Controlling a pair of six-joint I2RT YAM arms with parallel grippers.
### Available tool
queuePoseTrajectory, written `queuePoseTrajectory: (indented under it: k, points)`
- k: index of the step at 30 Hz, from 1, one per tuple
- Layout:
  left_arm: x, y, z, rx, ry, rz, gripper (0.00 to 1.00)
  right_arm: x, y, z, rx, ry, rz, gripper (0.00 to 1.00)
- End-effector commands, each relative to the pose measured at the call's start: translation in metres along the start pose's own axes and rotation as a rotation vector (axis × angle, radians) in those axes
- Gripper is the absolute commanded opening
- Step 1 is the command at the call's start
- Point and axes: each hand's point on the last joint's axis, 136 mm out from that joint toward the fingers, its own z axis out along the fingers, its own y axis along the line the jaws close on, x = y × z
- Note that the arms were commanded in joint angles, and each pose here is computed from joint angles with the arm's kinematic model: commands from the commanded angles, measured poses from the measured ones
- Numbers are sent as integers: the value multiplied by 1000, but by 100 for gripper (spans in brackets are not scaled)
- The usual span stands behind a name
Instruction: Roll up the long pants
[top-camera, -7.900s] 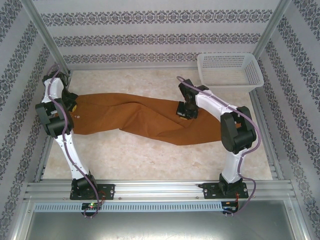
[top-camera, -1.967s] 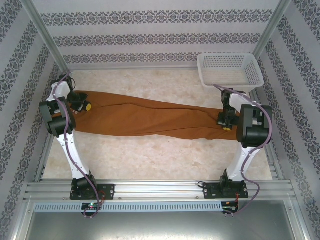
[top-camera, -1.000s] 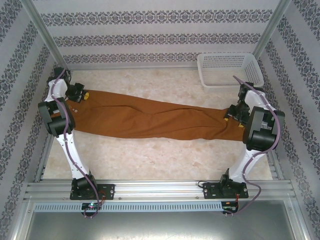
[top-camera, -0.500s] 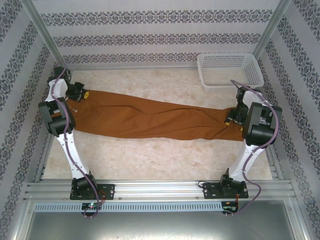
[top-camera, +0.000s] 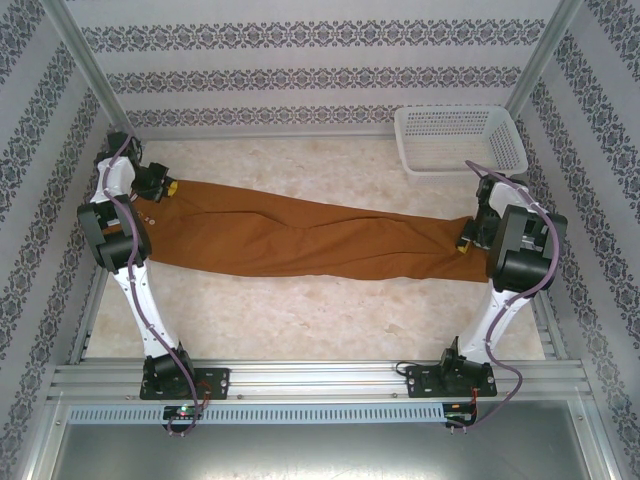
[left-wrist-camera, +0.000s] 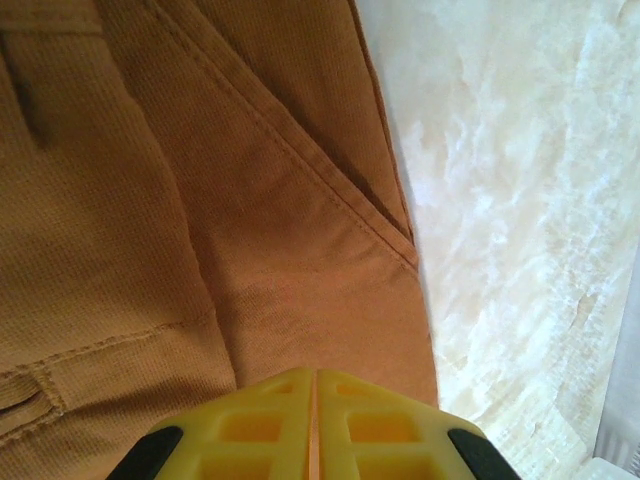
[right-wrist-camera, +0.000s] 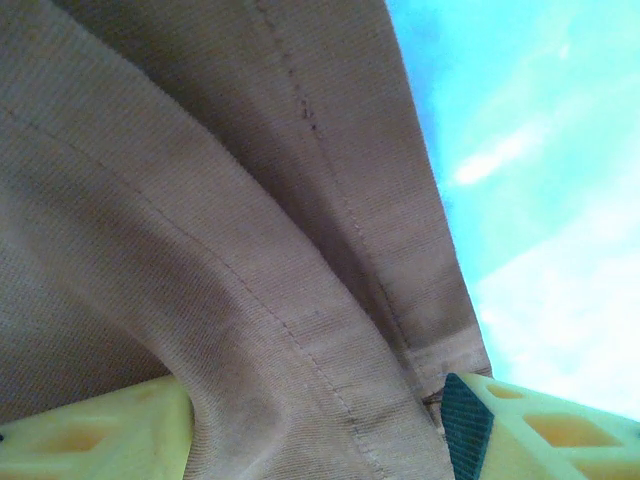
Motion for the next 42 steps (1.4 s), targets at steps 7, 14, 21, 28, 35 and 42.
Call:
queuePoseTrajectory:
  k: [7, 14, 21, 28, 35, 42]
  points:
    - [0, -7, 5, 4, 1, 13, 10, 23, 10, 15, -23, 82, -25, 60]
    - [0, -9, 3, 9, 0, 15, 10, 26, 25, 11, -88, 84, -36, 0]
    - [-1, -13, -2, 14, -4, 23, 10, 20, -2, -29, 7, 5, -40, 0]
    - [-6, -20, -5, 25, -23, 21, 10, 19, -41, -78, 79, -80, 7, 0]
    - [-13, -23, 0, 33, -37, 10, 9, 32, -78, -71, 168, -42, 64, 0]
    - [-16, -20, 7, 31, -36, -9, 8, 48, -96, -46, 218, 24, 132, 0]
